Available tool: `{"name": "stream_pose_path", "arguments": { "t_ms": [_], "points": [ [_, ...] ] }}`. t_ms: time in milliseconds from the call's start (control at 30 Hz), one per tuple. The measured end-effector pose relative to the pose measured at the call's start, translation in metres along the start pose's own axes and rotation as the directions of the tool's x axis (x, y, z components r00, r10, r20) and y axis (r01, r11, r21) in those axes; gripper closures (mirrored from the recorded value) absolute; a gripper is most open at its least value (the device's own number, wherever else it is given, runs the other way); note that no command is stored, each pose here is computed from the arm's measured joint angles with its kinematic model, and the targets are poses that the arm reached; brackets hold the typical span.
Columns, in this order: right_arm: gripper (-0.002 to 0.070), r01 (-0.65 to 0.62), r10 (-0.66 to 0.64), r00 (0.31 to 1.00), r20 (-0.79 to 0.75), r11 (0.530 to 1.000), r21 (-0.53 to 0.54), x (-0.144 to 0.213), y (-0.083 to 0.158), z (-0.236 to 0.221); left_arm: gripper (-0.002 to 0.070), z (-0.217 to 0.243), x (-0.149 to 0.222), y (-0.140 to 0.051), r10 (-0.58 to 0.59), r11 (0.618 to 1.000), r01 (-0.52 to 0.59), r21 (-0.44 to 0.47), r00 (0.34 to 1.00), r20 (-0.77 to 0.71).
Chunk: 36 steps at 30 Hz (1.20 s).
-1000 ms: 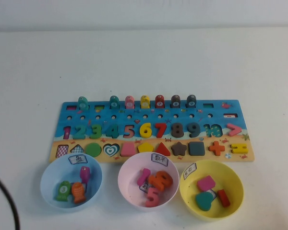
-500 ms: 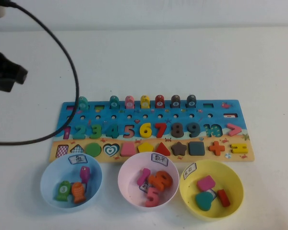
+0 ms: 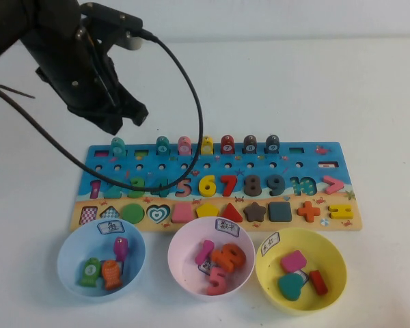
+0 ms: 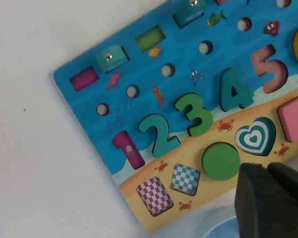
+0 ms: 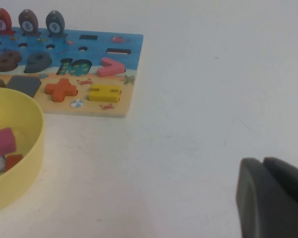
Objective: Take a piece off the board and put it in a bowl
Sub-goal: Pick up the "number 4"
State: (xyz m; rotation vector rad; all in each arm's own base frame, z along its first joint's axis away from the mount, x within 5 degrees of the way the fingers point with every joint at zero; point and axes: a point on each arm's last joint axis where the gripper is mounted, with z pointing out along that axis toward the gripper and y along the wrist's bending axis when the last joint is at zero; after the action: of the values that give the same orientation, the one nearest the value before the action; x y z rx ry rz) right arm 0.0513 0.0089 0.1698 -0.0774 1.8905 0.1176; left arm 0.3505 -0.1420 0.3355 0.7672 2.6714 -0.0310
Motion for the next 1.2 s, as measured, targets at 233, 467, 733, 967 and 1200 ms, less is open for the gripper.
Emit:
{"name": "stream_pose_path", "arguments": {
  "t_ms": [233,467,733,967,1200],
  "points": [
    [0.0695,0.000,0.000,1.000,0.000,1.000,0.000,0.000,0.000,0.000,0.0680,0.018,-0.008,-0.026,0.054,0.998,-0.053,0.038,0.998,-0.033],
    [0.0695,-0.002,0.002,1.000,0.000,1.000,-0.001,0.000,0.000,0.000,0.0680,0.054,-0.003,-0.058,0.143,0.987,-0.132,0.090,0.982,-0.125],
    [0.0695,-0.002,0.002,1.000,0.000,1.000,-0.001,0.000,0.000,0.000,0.0680,0.085,0.022,-0.063,0.212,0.976,-0.191,0.105,0.943,-0.255],
    [0.0695,-0.002,0.002,1.000,0.000,1.000,-0.001,0.000,0.000,0.000,0.0603,0.088,0.016,-0.047,0.026,0.995,-0.007,0.103,0.982,-0.185],
    [0.0695,-0.002,0.002,1.000,0.000,1.000,-0.001,0.000,0.000,0.000,0.0379,0.098,0.011,-0.032,-0.116,0.987,0.129,0.095,0.985,-0.130]
  ]
}}
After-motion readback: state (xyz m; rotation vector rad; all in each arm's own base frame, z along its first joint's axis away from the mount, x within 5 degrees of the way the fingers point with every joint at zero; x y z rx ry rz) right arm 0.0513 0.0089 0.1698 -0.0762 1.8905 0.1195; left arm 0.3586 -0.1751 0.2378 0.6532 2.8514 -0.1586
